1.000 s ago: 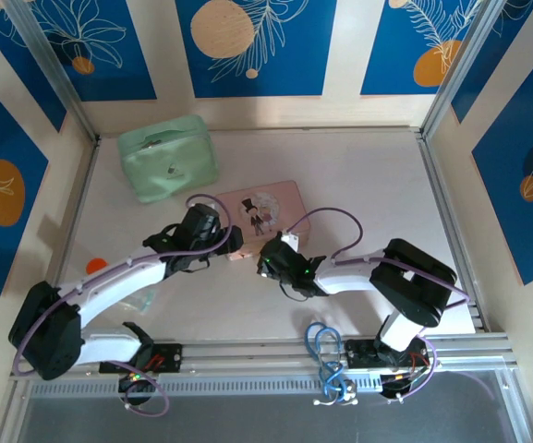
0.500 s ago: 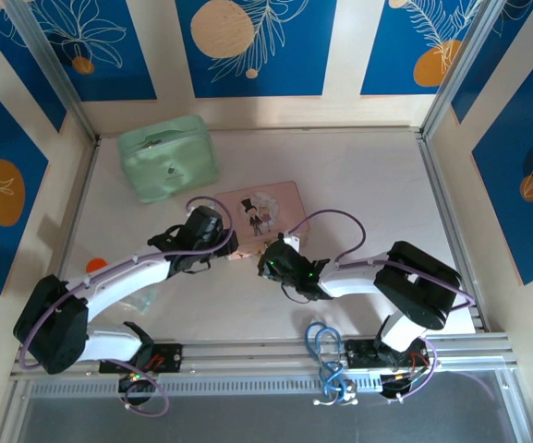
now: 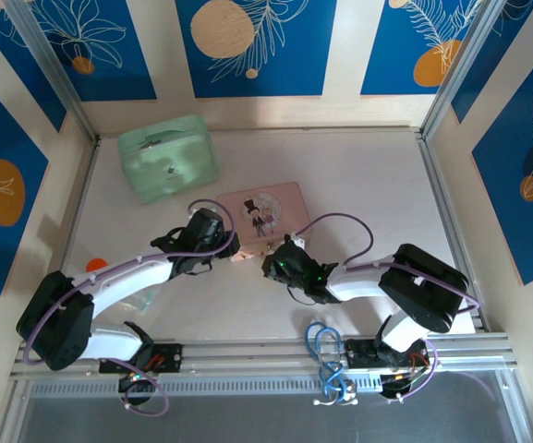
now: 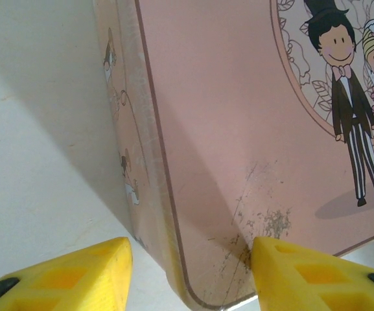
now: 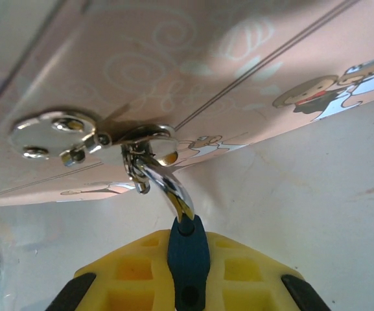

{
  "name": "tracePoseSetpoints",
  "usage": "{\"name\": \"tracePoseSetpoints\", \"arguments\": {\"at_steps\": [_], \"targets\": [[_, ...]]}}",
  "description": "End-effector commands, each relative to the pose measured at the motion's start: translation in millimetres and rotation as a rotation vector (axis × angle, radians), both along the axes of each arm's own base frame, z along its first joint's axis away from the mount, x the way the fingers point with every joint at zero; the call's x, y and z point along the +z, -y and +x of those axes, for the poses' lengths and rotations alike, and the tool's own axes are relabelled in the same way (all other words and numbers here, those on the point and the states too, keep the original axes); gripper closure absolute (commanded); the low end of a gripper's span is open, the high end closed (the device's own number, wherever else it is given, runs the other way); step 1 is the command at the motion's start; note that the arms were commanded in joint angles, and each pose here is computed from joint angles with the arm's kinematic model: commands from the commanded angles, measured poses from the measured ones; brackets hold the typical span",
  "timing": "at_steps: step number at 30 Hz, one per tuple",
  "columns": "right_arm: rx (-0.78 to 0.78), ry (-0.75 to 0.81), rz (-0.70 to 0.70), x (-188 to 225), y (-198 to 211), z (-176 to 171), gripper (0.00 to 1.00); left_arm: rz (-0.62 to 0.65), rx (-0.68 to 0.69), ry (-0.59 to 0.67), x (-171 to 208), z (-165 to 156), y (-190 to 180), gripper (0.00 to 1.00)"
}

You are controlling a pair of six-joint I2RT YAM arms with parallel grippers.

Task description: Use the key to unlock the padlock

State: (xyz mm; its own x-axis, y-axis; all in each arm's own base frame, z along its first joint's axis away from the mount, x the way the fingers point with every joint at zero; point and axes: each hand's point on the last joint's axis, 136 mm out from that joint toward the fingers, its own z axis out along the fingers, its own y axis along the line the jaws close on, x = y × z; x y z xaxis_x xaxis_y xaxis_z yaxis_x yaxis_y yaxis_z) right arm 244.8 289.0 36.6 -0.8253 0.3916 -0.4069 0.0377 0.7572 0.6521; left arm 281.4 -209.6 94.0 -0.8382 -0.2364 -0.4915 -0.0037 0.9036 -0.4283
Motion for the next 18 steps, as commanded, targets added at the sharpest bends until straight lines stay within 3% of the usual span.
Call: {"name": "tracePoseSetpoints", "arguments": {"at_steps": [1,10,18], "targets": [[-0.013,0.036,0.078,15,2,6,1.00,0.040,0.015,-0.063,-24,-7,-11,0.49],[0.023,0.052,0.130,18,-3,5,1.00,0.012,0.003,-0.069,-28,-6,-8,0.49],[-0.046,0.000,0.096,6,17,7,1.00,0.001,-0.007,-0.068,-28,-5,-5,0.49]]}}
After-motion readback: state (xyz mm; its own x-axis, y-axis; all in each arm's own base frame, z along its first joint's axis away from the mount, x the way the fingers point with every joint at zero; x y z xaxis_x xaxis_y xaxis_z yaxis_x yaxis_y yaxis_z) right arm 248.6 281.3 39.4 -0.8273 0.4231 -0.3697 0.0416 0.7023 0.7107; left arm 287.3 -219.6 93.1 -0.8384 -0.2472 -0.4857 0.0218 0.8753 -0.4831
